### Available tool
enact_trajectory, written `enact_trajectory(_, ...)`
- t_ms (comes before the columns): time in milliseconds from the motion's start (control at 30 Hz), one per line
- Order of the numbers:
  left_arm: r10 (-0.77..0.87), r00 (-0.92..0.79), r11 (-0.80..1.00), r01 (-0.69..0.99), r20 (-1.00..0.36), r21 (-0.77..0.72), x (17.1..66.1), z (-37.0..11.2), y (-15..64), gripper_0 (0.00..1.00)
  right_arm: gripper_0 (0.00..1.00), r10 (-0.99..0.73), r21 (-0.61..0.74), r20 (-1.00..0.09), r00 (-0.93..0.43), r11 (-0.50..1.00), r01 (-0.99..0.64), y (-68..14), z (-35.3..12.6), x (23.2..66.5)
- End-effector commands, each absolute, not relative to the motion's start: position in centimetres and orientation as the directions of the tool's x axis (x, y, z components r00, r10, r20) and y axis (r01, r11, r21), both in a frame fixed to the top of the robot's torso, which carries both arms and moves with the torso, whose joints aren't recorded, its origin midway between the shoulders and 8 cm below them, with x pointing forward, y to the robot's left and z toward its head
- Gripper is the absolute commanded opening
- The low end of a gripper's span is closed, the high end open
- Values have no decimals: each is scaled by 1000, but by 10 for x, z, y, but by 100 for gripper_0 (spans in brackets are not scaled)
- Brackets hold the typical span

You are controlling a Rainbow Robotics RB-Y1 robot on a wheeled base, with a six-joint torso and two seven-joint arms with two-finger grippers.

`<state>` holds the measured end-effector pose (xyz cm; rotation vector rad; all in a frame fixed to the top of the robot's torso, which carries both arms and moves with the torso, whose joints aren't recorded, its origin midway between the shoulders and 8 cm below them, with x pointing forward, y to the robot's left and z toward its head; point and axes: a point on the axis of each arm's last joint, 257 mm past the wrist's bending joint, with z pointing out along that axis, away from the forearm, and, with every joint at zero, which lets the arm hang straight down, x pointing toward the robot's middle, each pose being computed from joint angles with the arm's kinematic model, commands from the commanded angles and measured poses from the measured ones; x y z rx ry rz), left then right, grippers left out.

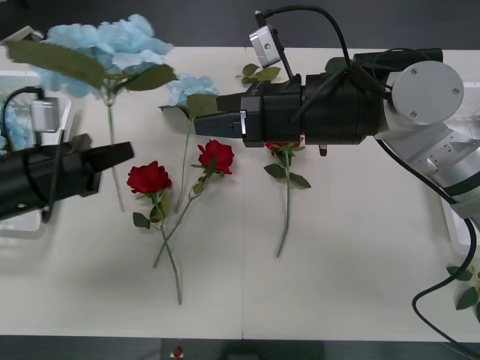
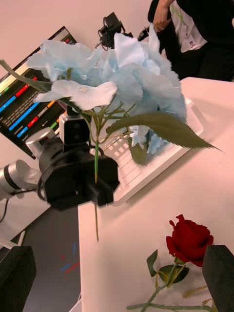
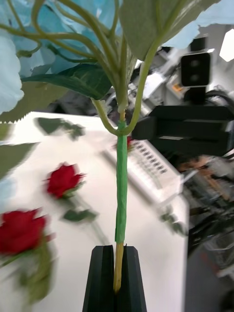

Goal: Put the red flowers into the right box and the blue flowers into the left box

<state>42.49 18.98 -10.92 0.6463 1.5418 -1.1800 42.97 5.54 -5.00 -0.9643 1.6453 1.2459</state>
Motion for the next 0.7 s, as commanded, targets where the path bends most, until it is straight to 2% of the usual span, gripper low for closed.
enact_trajectory(33,-67,-363,580,744,-929,-333,438,-117,280,0,100,-101,245,-958,-268,193,-950,57,-32,426)
enact_trajectory(100,-7,-417,699,648,-909,-303,448,-119,331,0,100,-101,245,-958,-268,193,-950,57,-32,426)
enact_trajectory(200,56,-465,809,540,-883,-233,458,-119,383,0,100,-203,212,-942,-267,257,-943,31,-51,443)
enact_trajectory(333,75,-544,926,348,-836,-143,464,-122,461,0,100,-407,135,-870,-279,348,-928,-15,-78,464)
enact_trajectory(533,106,-548,992,112,-830,53,472,-116,564,0,100,-516,103,-768,-379,485,-868,-86,-83,482)
enact_trajectory(700,107,-510,990,-26,-853,139,475,-108,619,0,100,-594,80,-648,-477,570,-818,-131,-91,480)
